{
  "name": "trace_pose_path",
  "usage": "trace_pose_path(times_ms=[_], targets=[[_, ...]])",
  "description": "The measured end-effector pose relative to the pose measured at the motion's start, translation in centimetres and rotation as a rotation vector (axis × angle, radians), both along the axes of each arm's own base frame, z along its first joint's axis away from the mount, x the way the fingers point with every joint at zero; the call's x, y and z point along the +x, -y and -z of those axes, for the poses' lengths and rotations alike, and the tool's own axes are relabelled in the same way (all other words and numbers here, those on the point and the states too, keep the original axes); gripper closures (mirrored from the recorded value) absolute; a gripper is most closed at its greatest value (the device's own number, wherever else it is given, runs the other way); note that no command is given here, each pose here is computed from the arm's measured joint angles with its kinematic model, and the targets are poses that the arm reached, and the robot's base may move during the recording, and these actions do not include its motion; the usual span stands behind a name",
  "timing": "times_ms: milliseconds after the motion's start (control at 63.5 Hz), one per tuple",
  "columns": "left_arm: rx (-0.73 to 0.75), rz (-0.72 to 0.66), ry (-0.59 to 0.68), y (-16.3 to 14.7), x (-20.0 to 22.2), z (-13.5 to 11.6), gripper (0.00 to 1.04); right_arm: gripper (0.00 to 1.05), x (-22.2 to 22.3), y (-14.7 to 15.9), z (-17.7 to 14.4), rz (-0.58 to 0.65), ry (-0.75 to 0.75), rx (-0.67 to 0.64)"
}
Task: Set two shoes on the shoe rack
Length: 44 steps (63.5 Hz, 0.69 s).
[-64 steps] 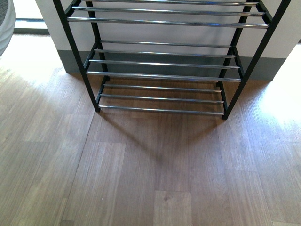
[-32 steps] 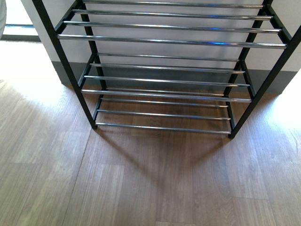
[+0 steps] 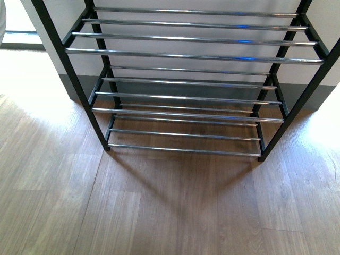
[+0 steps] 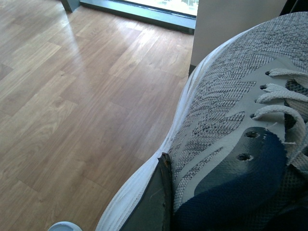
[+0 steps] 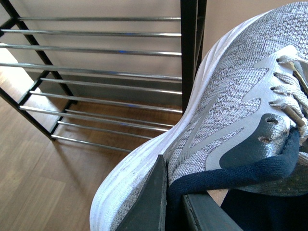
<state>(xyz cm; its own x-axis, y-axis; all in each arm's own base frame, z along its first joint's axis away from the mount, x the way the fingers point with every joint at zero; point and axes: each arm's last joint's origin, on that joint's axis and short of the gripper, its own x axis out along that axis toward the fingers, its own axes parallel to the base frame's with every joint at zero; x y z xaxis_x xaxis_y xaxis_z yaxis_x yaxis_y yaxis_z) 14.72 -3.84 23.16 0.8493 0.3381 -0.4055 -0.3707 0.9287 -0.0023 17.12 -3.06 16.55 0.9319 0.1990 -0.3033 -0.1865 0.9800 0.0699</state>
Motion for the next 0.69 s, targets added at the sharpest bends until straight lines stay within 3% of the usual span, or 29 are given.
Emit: trace_pose_path(times_ms=[693], targets=[[0.001,-0.002,0.001,-0.01,-0.01,-0.01,1.03,1.03,0.00,0.00,0.00,0.000,0.000,0.000]])
